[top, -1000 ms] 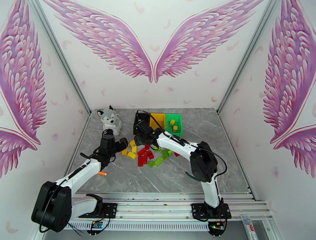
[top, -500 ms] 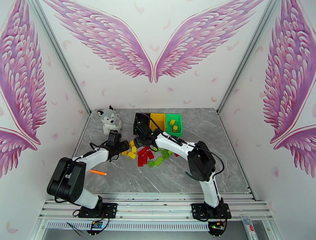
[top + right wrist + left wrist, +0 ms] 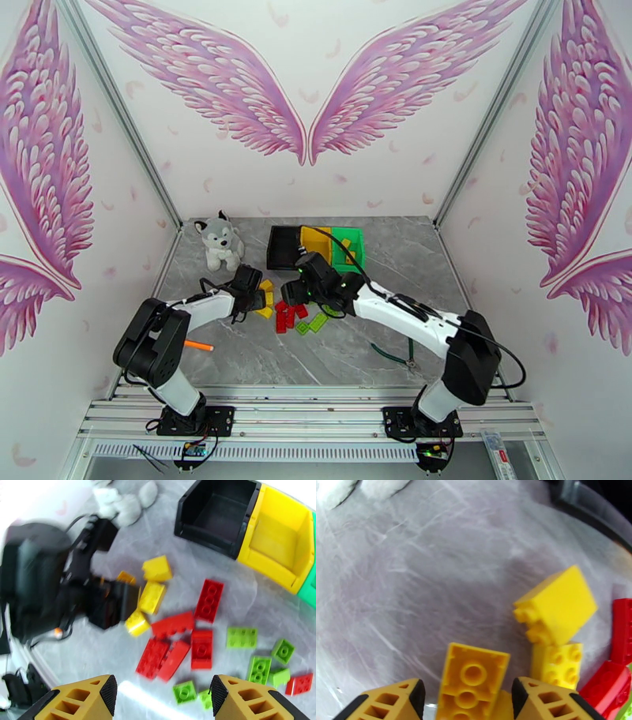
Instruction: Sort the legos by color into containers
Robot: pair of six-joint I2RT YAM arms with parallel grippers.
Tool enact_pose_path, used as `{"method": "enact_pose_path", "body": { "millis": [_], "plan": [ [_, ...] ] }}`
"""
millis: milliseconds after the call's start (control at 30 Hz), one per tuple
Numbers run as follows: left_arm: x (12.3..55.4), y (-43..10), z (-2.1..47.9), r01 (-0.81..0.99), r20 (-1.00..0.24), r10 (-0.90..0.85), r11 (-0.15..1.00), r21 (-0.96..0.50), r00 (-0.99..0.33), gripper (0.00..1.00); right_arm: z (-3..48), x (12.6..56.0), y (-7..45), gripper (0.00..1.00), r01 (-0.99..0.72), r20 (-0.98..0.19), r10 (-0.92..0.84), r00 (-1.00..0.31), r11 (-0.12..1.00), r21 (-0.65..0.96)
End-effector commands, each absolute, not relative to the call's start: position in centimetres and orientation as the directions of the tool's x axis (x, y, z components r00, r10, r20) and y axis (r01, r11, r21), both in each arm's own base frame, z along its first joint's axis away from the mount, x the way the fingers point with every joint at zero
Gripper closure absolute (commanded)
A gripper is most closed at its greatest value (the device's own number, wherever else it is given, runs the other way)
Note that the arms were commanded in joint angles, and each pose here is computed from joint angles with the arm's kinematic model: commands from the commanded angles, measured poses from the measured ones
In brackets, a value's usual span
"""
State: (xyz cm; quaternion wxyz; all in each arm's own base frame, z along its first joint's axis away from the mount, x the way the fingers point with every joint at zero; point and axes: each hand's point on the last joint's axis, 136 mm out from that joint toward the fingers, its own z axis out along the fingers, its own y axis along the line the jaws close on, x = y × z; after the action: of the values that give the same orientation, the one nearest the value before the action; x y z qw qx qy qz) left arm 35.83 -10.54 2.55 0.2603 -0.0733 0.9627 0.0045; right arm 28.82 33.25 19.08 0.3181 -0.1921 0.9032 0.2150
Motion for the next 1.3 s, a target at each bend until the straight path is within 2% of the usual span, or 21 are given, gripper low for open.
{"method": "enact_pose_path", "body": {
  "millis": [0, 167, 233, 400, 533, 700, 900, 1000, 1267],
  "plan": [
    [36.7, -9.9, 3.2, -0.150, -0.518, -0.117, 0.988, 0.022, -0.847, 0.37, 20.0, 27.3, 32.6, 0.30, -0.489, -0.689, -0.170, -0.705, 0.819, 0.299],
    [37.0, -10.5, 2.8, -0.128, -0.508, -0.101, 0.992, 0.019, -0.856, 0.43, 20.6, 27.8, 31.5, 0.31, -0.462, -0.712, -0.148, -0.686, 0.845, 0.270],
    [37.1, -10.8, 2.6, -0.119, -0.501, -0.096, 0.993, 0.015, -0.860, 0.46, 20.0, 28.5, 31.0, 0.26, -0.429, -0.710, -0.154, -0.688, 0.874, 0.227],
    [37.2, -11.2, 2.4, -0.107, -0.490, -0.093, 0.994, 0.001, -0.867, 0.63, 18.4, 31.4, 27.9, 0.25, -0.187, -0.666, -0.113, -0.738, 0.981, 0.042],
    [37.1, -11.3, 3.5, -0.101, -0.508, -0.098, 0.995, -0.021, -0.856, 0.74, 17.5, 32.4, 26.8, 0.23, -0.142, -0.649, -0.161, -0.743, 0.986, -0.082],
    [36.6, -12.7, 6.3, -0.062, -0.538, -0.129, 0.988, -0.141, -0.833, 0.78, 18.0, 33.5, 24.9, 0.21, -0.050, -0.713, -0.143, -0.686, 0.987, -0.151],
    [37.0, -18.2, 11.9, 0.085, -0.580, -0.159, 0.925, -0.371, -0.799, 0.78, 19.8, 32.8, 23.8, 0.23, -0.102, -0.727, -0.105, -0.679, 0.994, -0.048],
    [37.7, -21.7, 14.2, 0.161, -0.602, -0.150, 0.888, -0.432, -0.785, 0.78, 21.6, 32.3, 21.9, 0.14, -0.108, -0.790, -0.045, -0.611, 0.994, 0.027],
    [41.5, -32.2, 17.8, 0.321, -0.635, -0.117, 0.784, -0.531, -0.764, 0.78, 25.5, 31.6, 14.9, 0.09, 0.011, -0.865, 0.127, -0.486, 0.990, 0.139]
  ]
}}
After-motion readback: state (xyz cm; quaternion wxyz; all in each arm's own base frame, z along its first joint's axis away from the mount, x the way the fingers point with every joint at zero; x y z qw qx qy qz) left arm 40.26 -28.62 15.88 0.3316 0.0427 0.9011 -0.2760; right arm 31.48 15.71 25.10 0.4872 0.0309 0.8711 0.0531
